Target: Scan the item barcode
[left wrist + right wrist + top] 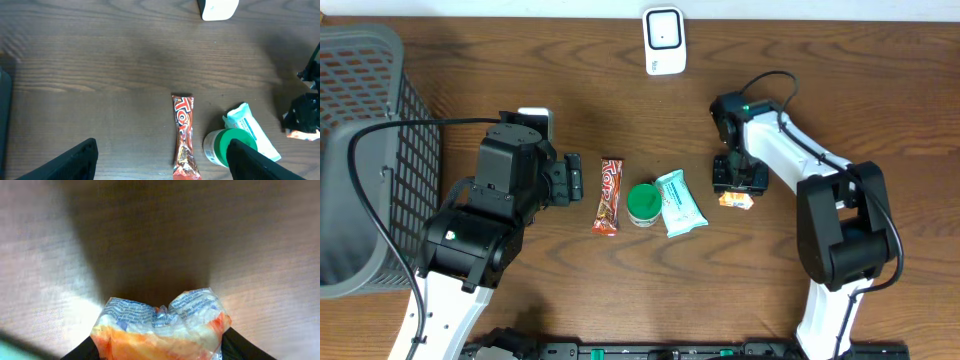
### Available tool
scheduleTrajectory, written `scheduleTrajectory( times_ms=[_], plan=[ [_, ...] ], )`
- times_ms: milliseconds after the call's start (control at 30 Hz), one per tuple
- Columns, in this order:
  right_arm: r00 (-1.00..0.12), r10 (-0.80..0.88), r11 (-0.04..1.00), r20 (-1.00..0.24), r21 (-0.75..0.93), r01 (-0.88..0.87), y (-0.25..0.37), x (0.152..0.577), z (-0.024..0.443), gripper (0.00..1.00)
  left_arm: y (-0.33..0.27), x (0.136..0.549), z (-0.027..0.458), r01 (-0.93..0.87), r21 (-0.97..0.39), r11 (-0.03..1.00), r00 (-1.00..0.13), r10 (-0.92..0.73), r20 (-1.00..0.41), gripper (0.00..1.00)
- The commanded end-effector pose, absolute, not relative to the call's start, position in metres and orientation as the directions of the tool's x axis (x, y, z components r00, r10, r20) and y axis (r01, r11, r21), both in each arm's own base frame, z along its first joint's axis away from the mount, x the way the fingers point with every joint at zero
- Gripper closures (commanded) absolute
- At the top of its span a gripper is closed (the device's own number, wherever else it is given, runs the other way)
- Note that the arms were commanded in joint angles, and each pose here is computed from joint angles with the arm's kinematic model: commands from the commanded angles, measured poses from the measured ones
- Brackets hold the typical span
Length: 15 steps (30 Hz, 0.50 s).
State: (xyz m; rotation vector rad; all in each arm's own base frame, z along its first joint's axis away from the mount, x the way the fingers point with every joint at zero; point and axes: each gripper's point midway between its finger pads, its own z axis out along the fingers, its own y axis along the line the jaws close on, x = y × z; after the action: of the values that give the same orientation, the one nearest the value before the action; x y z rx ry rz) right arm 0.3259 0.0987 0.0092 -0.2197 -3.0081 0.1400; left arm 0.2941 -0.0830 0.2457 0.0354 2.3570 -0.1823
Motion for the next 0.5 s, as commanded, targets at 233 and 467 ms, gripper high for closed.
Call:
scheduleTrajectory(
  times_ms=[233,467],
  plan=[
    [-0.963,0.161,0.982,0.216,0.065,0.179,0.132,0.329,0.074,0.51,-0.081,0.295,0.249,0.065,-0.125,0.990,-0.707,-0.043,-0.706,0.17],
    [-0.929,0.148,0.958,0.340,0.182,0.219,0.156,0.309,0.097,0.51,-0.081,0.295,0.249,0.065,-0.125,0.990,-0.707,-0.043,-0.706,0.17]
  ],
)
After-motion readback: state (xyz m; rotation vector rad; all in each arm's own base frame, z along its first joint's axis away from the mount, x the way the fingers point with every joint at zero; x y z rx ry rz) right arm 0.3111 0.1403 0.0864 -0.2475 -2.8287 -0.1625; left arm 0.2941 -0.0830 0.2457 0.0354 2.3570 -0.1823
